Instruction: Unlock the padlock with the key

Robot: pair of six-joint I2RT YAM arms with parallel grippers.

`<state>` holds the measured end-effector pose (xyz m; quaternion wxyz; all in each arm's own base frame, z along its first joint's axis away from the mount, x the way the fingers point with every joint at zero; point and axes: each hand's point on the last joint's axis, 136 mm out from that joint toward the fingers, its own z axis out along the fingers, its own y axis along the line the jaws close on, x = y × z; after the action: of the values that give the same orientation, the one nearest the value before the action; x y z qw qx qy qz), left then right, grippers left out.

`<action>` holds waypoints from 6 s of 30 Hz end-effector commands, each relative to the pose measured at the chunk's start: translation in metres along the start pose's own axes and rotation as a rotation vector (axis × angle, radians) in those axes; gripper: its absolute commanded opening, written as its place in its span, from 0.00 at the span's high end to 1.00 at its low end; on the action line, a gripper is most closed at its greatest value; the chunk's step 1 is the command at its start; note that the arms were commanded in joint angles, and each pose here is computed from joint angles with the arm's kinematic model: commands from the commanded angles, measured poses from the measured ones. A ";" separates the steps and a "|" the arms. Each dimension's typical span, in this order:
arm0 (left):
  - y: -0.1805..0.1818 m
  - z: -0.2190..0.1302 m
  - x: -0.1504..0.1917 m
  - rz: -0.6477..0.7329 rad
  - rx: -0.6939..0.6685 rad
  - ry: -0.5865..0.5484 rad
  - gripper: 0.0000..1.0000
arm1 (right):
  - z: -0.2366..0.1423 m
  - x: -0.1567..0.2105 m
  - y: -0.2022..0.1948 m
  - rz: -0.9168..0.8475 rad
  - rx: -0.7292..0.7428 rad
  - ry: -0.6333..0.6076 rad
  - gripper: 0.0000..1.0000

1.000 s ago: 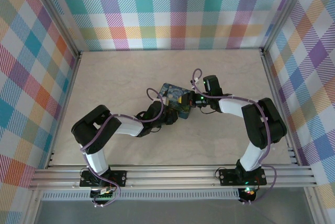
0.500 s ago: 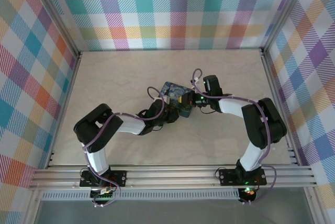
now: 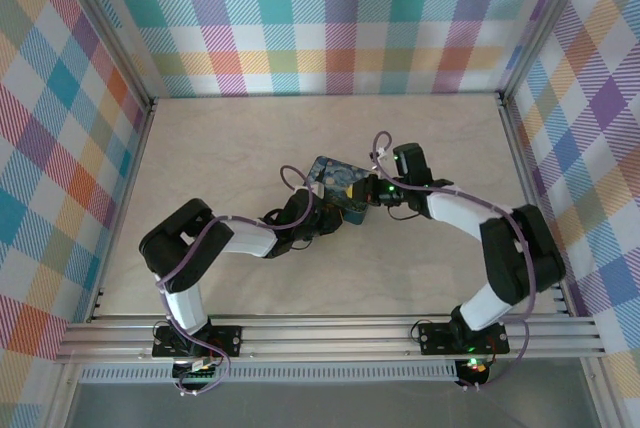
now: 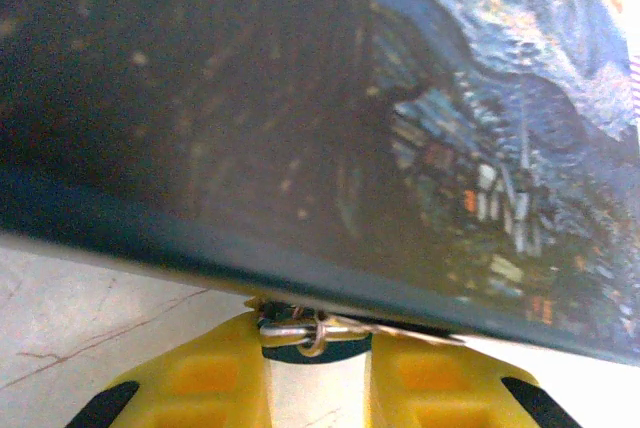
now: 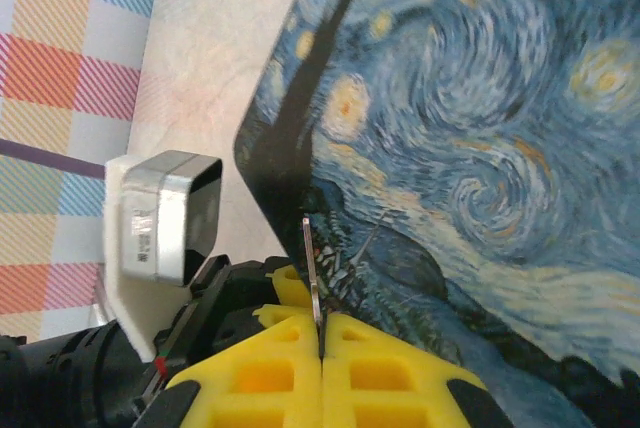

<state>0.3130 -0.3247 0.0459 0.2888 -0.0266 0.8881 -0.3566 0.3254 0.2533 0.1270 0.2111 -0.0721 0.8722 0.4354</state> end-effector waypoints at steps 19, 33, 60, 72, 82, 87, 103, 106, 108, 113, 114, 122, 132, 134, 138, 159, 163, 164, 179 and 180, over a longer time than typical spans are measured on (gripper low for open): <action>-0.052 -0.021 -0.006 -0.169 0.097 0.102 0.80 | -0.019 0.086 -0.014 -0.262 0.130 -0.054 1.00; -0.048 -0.019 -0.005 -0.182 0.069 0.111 0.80 | 0.003 0.091 -0.034 -0.358 0.176 -0.066 1.00; -0.048 -0.020 -0.005 -0.173 0.063 0.111 0.80 | 0.022 0.083 -0.029 -0.419 0.152 -0.046 1.00; -0.049 -0.021 -0.005 -0.171 0.067 0.111 0.81 | 0.024 0.082 -0.028 -0.429 0.139 -0.049 1.00; -0.049 -0.022 -0.005 -0.173 0.067 0.112 0.81 | 0.025 0.080 -0.024 -0.447 0.118 -0.065 1.00; -0.048 -0.023 -0.005 -0.174 0.065 0.112 0.81 | 0.024 0.079 -0.022 -0.462 0.109 -0.081 1.00; -0.053 -0.030 -0.005 -0.157 0.076 0.123 0.81 | 0.021 0.063 -0.022 -0.518 0.137 -0.156 1.00; -0.053 -0.030 -0.005 -0.154 0.074 0.125 0.81 | 0.022 0.060 -0.023 -0.524 0.138 -0.162 1.00; -0.054 -0.030 -0.005 -0.150 0.075 0.126 0.81 | 0.022 0.058 -0.024 -0.525 0.140 -0.168 1.00; -0.050 -0.030 -0.003 -0.147 0.062 0.131 0.81 | 0.020 0.055 -0.024 -0.526 0.128 -0.177 1.00; -0.050 -0.029 -0.002 -0.146 0.061 0.132 0.81 | 0.020 0.055 -0.023 -0.528 0.124 -0.175 1.00; -0.051 -0.029 -0.003 -0.146 0.067 0.133 0.81 | 0.021 0.055 -0.021 -0.530 0.097 -0.170 1.00; -0.052 -0.028 -0.002 -0.146 0.070 0.138 0.81 | 0.028 0.049 -0.022 -0.528 0.088 -0.176 1.00; -0.051 -0.028 -0.001 -0.145 0.067 0.140 0.81 | 0.028 0.048 -0.024 -0.531 0.099 -0.178 1.00; -0.049 -0.028 -0.001 -0.144 0.062 0.140 0.81 | 0.025 0.044 -0.027 -0.537 0.110 -0.185 1.00; -0.048 -0.027 0.000 -0.138 0.055 0.147 0.81 | 0.029 0.032 -0.031 -0.557 0.123 -0.191 1.00; -0.048 -0.026 0.000 -0.139 0.055 0.147 0.81 | 0.029 0.033 -0.027 -0.554 0.098 -0.187 1.00; -0.049 -0.026 0.000 -0.141 0.057 0.148 0.81 | 0.029 0.034 -0.026 -0.554 0.093 -0.187 1.00; -0.042 -0.022 0.005 -0.147 0.041 0.157 0.81 | 0.023 0.025 -0.009 -0.570 0.046 -0.225 1.00; -0.042 -0.022 0.006 -0.148 0.039 0.159 0.82 | 0.022 0.022 -0.009 -0.577 0.050 -0.232 1.00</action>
<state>0.3036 -0.3297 0.0788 0.2185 -0.0852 0.8974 -0.3737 0.2829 0.2574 0.0486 0.3399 -0.2574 0.8407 0.3339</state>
